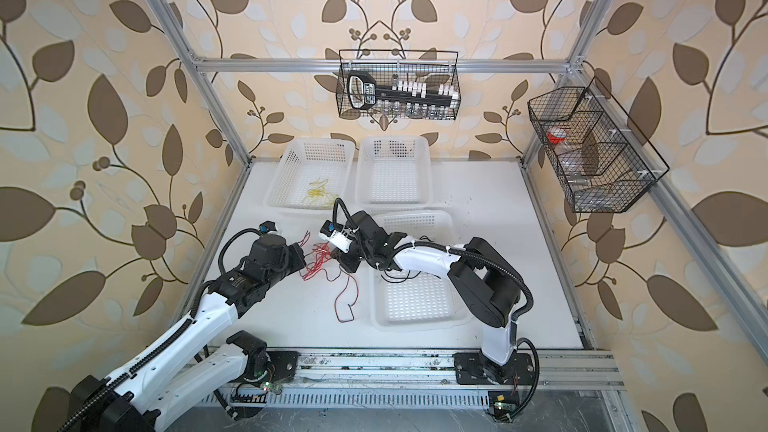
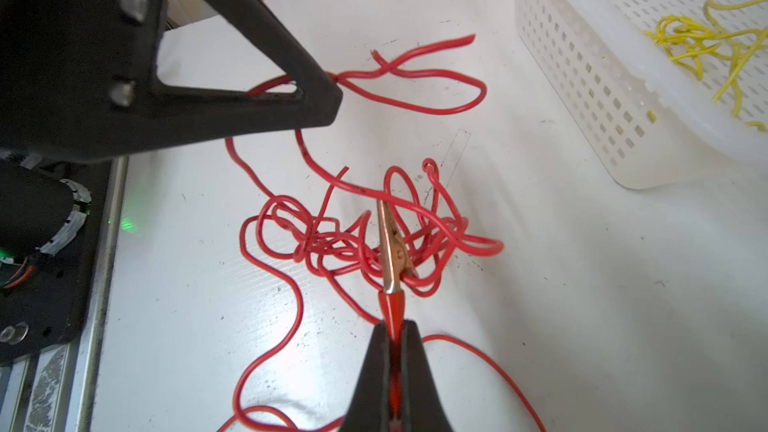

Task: Untangle the cables
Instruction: 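Lift the red wire from the tangle with the right gripper while the left holds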

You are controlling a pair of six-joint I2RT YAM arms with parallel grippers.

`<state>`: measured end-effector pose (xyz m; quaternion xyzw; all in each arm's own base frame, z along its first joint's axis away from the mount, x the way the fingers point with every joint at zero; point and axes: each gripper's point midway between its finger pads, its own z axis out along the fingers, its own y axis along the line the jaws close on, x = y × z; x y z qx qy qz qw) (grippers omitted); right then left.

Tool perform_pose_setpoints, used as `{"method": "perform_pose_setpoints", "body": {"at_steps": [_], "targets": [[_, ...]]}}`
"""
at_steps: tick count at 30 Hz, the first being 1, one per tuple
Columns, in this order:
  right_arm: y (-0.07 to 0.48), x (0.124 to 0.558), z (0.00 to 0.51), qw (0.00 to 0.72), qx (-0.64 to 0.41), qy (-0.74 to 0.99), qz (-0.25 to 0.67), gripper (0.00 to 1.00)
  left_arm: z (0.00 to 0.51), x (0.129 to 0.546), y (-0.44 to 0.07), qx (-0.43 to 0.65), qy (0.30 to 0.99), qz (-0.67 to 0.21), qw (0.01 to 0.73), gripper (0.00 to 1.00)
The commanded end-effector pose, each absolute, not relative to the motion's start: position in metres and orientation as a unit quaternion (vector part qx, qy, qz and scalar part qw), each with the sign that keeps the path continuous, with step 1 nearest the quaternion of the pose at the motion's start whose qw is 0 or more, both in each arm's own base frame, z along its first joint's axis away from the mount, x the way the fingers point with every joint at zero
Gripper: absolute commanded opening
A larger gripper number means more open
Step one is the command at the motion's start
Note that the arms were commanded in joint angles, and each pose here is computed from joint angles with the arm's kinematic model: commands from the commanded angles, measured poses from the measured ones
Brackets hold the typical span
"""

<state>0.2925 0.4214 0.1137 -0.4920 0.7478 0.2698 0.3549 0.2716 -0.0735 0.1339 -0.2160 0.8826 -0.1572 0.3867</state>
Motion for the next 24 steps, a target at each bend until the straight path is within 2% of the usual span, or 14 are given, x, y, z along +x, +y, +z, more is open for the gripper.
{"method": "perform_pose_setpoints", "body": {"at_steps": [1, 8, 17, 24], "targets": [[0.412, 0.287, 0.113, 0.353, -0.494, 0.751, 0.26, 0.0, 0.162, 0.285, -0.057, -0.26, 0.852, -0.142, 0.432, 0.0], [0.415, 0.285, 0.127, 0.368, -0.49, 0.74, 0.277, 0.0, 0.154, 0.286, -0.058, -0.259, 0.862, -0.133, 0.415, 0.0], [0.44, 0.306, 0.181, 0.424, -0.436, 0.725, 0.323, 0.0, 0.133, 0.288, -0.085, -0.224, 0.882, -0.179, 0.374, 0.0], [0.454, 0.317, 0.228, 0.461, -0.416, 0.701, 0.349, 0.0, 0.125, 0.286, -0.085, -0.217, 0.889, -0.171, 0.364, 0.0]]}}
